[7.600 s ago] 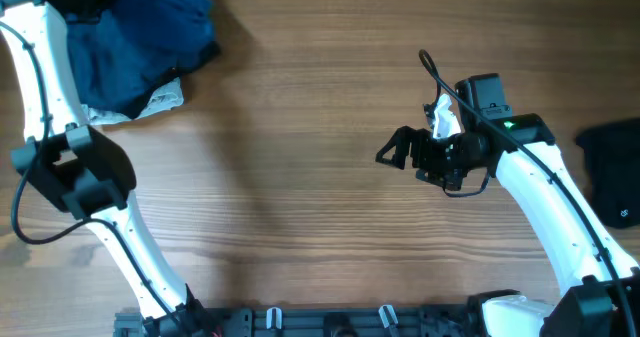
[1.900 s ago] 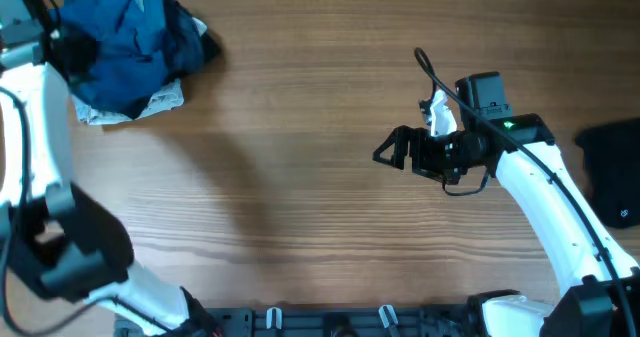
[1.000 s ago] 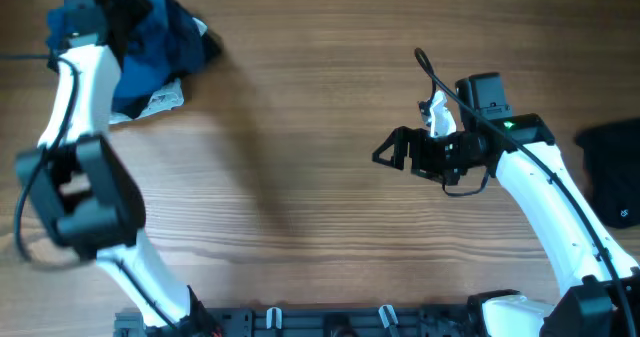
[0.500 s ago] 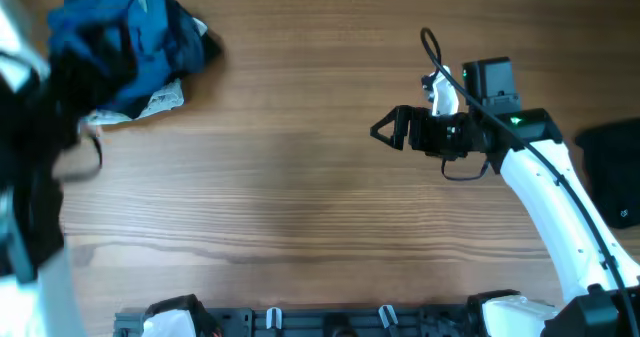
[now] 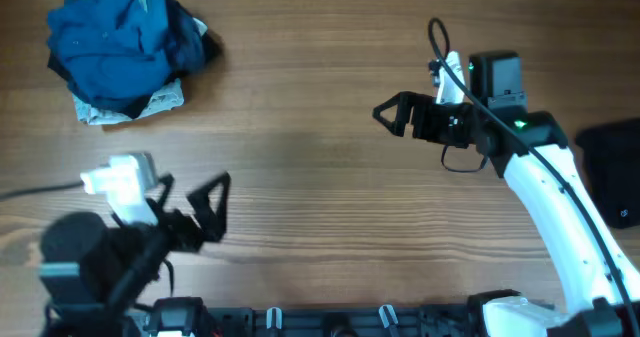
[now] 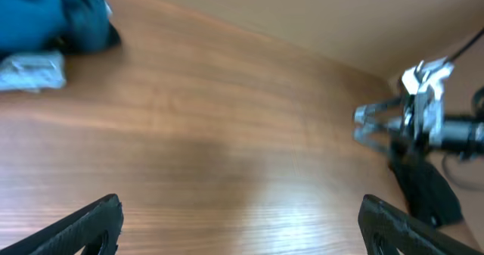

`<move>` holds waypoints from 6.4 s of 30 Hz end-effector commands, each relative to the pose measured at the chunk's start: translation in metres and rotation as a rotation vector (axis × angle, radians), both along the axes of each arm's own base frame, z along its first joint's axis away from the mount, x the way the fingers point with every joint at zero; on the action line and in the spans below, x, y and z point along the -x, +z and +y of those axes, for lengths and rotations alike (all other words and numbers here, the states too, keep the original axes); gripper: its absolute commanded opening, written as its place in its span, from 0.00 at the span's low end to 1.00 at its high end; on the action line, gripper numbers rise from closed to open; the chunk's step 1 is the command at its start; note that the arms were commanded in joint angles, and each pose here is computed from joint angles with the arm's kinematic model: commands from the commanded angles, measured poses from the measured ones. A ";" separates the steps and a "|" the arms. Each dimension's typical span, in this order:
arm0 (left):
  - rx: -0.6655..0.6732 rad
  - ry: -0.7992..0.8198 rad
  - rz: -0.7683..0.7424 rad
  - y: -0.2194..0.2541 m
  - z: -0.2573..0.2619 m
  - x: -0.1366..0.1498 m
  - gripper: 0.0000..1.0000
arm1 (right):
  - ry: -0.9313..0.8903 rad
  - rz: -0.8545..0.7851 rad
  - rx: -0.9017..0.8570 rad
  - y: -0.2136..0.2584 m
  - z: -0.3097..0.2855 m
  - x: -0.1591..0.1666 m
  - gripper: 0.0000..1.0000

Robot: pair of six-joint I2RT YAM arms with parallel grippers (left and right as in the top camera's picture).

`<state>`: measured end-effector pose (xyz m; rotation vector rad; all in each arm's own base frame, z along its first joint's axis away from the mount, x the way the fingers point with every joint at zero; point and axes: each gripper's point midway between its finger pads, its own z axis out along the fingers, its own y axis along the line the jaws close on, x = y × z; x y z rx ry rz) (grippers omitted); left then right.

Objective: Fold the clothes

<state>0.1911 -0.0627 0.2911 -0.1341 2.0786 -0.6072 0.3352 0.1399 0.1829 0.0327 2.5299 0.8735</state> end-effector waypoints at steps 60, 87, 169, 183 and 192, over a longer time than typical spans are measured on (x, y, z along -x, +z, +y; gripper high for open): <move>0.016 -0.016 0.113 -0.082 -0.004 0.018 1.00 | -0.639 -0.378 0.199 0.071 -0.131 0.129 1.00; 0.016 -0.016 0.113 -0.082 -0.004 0.018 1.00 | -0.621 -1.194 0.093 0.056 -0.132 0.097 1.00; -0.315 0.175 -0.639 -0.097 0.036 -0.053 1.00 | -0.467 -1.013 0.334 -0.007 -0.126 0.089 1.00; -0.372 0.181 -0.494 -0.133 0.044 -0.054 1.00 | -0.467 -1.013 0.334 -0.007 -0.126 0.089 1.00; -0.372 0.181 -0.493 -0.133 0.044 -0.054 1.00 | -0.467 -1.013 0.334 -0.007 -0.126 0.089 1.00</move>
